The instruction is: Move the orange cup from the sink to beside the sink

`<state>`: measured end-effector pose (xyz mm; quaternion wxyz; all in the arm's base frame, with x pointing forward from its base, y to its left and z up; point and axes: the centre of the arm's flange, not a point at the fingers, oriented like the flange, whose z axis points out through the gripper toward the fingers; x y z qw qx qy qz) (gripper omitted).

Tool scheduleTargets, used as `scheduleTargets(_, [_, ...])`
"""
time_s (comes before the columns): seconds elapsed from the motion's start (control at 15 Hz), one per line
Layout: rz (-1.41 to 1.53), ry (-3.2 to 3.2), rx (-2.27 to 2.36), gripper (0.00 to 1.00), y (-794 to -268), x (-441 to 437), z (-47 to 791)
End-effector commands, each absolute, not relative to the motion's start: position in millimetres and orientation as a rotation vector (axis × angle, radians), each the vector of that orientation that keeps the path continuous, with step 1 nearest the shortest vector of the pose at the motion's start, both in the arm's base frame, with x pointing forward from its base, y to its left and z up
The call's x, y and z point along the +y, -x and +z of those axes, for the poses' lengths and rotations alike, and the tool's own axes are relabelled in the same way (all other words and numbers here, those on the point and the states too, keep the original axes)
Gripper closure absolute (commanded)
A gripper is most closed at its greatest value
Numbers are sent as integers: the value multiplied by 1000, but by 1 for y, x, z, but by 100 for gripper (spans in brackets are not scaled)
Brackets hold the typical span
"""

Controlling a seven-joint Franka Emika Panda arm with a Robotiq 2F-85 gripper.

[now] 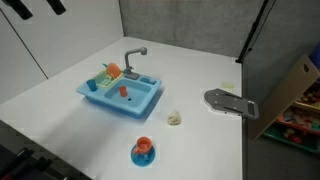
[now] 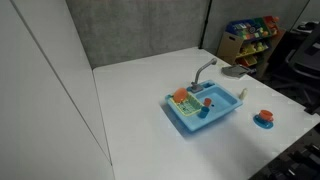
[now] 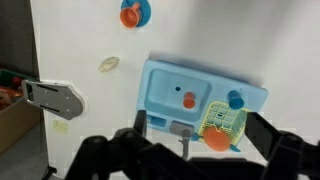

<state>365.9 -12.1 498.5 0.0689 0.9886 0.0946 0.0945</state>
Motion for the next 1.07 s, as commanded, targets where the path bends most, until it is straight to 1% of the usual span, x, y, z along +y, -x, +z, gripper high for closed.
scheduleTargets(0.0, [284, -2977, 285, 0, -366, -12, 498])
scheduleTargets(0.27, [284, -2977, 285, 0, -366, -12, 498])
scheduleTargets(0.6, [264, -2992, 221, 0, -377, -11, 518])
scheduleTargets(1.0, [27, -3011, 111, 0, -400, -4, 533])
